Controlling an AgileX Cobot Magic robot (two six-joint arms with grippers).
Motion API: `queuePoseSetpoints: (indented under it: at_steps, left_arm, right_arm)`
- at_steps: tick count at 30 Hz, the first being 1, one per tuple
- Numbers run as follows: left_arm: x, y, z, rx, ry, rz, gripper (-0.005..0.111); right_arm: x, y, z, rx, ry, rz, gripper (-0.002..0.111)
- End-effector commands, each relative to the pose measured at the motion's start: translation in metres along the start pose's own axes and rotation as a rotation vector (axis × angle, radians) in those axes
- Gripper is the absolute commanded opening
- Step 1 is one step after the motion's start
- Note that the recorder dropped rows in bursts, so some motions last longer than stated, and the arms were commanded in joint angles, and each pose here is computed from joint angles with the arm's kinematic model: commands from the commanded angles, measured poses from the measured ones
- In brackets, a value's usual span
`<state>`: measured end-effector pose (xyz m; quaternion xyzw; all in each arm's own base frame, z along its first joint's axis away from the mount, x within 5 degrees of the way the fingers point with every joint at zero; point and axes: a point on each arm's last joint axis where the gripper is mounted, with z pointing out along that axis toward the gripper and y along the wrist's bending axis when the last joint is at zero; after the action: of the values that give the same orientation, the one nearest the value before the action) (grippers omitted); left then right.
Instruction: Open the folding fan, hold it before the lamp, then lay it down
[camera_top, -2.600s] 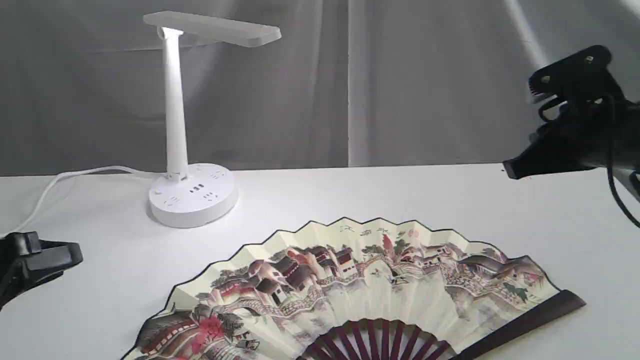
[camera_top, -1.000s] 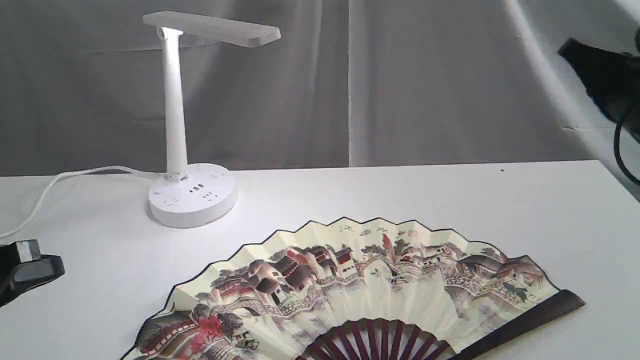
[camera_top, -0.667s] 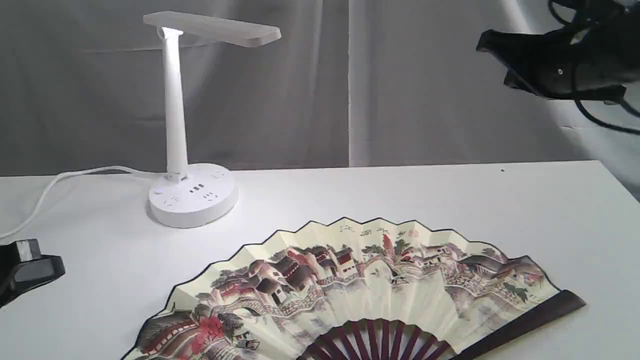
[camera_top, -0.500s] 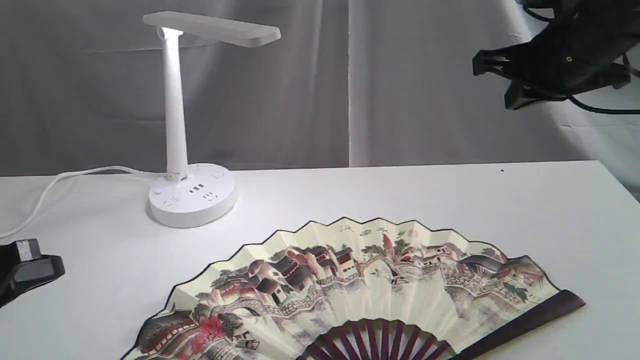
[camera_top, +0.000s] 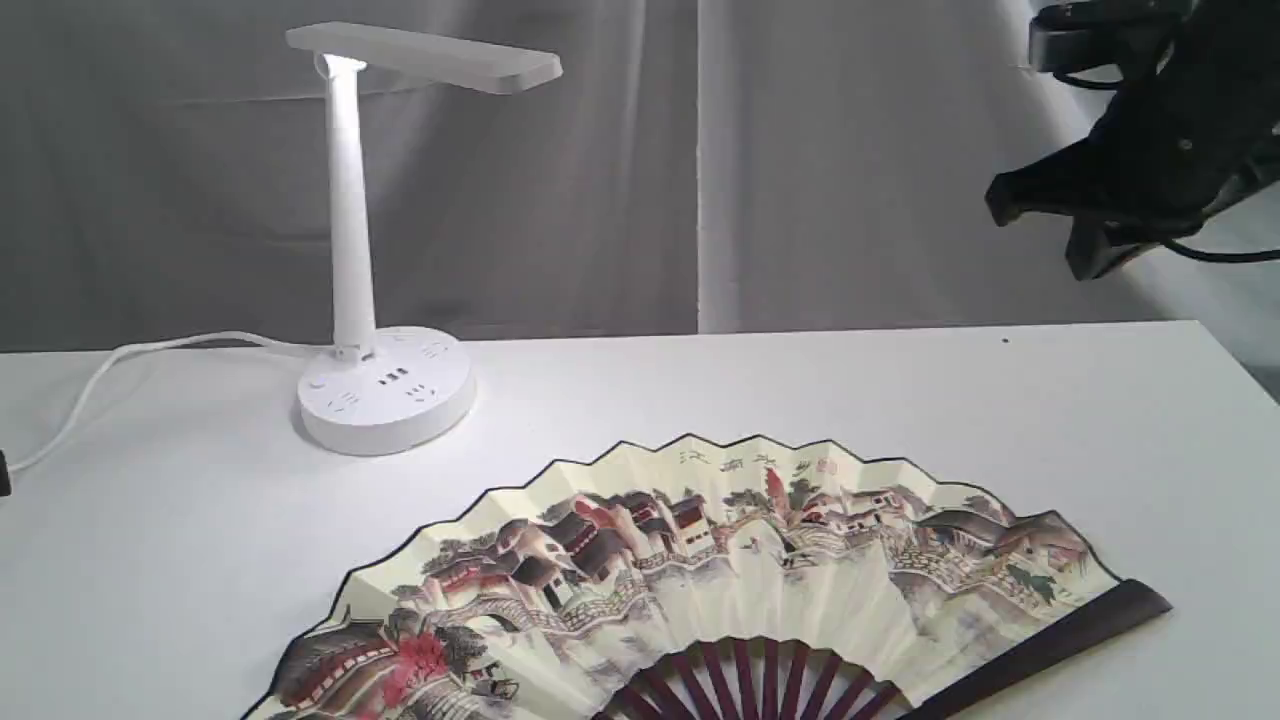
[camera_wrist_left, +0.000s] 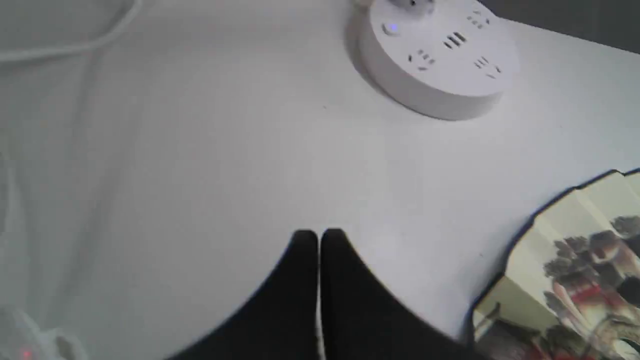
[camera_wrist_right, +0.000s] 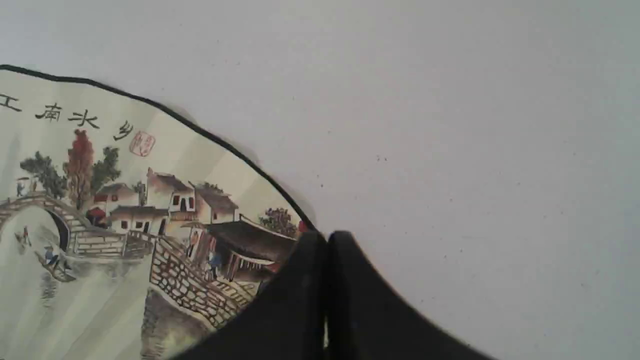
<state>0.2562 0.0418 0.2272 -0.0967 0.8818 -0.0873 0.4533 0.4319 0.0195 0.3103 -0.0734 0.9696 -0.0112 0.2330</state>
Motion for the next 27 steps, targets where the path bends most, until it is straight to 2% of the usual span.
queuePoseSetpoints:
  at_steps: [1,6,9,12,15,19,20,23,27]
  left_arm:
    - [-0.009,-0.008,-0.007,-0.107,-0.067,0.014,0.0]
    - [-0.023,-0.026,-0.001,-0.235,-0.141,0.09,0.0]
    - [-0.036,-0.029,0.001,-0.364,-0.179,0.259,0.0]
    - [-0.041,-0.026,-0.004,-0.551,-0.143,0.48,0.002]
    - [-0.049,-0.013,-0.02,-0.811,-0.011,0.592,0.003]
    - [-0.063,0.003,-0.046,-1.103,0.028,0.458,0.003]
    - [-0.064,0.003,-0.049,-1.135,0.031,0.448,0.002]
    - [-0.063,-0.004,-0.049,-1.118,0.021,0.464,0.0]
    - [-0.062,-0.024,-0.033,-0.927,-0.024,0.531,0.0]
  right_arm:
    - [0.005,-0.002,0.004,0.004,0.015,0.006,0.0]
    - [0.009,0.002,0.014,-0.029,0.01,0.023,0.0]
    - [0.013,0.005,0.024,-0.035,0.008,-0.002,0.0]
    - [0.017,0.007,0.031,-0.048,0.005,0.002,0.0]
    - [0.02,0.007,0.035,-0.053,0.007,0.006,0.0]
    - [0.02,0.009,0.035,-0.074,0.005,0.022,0.0]
    - [0.02,0.011,0.035,-0.088,0.005,0.032,0.0]
    - [0.02,0.011,0.035,-0.09,0.009,0.033,0.0]
    - [0.02,0.011,0.035,-0.09,0.009,0.033,0.0]
